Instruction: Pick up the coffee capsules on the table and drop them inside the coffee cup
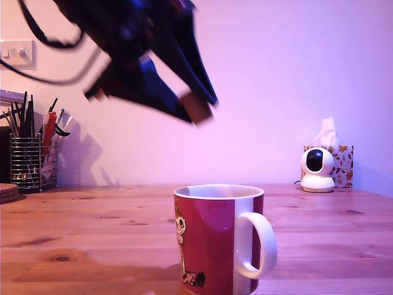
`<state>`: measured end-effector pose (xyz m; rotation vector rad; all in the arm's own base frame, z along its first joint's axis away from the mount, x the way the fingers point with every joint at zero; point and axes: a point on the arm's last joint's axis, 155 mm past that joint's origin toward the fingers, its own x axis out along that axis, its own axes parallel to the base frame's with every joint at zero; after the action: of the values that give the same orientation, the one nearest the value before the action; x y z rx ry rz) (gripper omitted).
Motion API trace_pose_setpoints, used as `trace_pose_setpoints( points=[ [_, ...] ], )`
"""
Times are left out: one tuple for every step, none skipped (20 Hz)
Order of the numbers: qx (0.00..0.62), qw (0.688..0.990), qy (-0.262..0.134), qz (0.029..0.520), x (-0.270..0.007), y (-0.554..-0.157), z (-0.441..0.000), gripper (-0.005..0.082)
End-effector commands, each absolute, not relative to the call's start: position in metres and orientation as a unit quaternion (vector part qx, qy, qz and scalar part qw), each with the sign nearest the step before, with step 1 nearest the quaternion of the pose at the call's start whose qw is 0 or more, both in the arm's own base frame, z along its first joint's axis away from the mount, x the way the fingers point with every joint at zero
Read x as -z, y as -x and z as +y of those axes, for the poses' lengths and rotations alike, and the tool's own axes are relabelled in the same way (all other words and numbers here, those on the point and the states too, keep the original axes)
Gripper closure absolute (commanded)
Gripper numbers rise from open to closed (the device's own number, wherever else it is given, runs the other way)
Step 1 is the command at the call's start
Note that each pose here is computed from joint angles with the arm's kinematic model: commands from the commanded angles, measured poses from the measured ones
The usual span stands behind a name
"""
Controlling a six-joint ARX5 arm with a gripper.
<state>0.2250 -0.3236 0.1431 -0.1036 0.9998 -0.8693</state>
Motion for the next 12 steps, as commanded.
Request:
trace_pose_setpoints(
  points=[
    [0.406,0.781,0.044,0.472,-0.133,-0.222,-0.331,0.056],
    [0.405,0.782,0.04,0.472,-0.132,-0.222,-0.334,0.056],
    [0.404,0.783,0.036,0.472,-0.131,-0.222,-0.335,0.056],
    [0.404,0.783,0.032,0.472,-0.13,-0.22,-0.337,0.056],
    [0.403,0.783,0.028,0.472,-0.129,-0.219,-0.338,0.056],
    [0.401,0.784,0.023,0.474,-0.126,-0.218,-0.339,0.056],
    [0.399,0.784,0.015,0.476,-0.122,-0.217,-0.339,0.056],
    [0.398,0.781,0.01,0.481,-0.117,-0.215,-0.34,0.056],
    [0.398,0.779,0.003,0.485,-0.112,-0.212,-0.341,0.056],
    [0.394,0.779,-0.005,0.488,-0.107,-0.211,-0.341,0.056],
    [0.396,0.777,-0.018,0.489,-0.104,-0.208,-0.341,0.056],
    [0.393,0.781,-0.034,0.484,-0.101,-0.209,-0.339,0.056]
  ],
)
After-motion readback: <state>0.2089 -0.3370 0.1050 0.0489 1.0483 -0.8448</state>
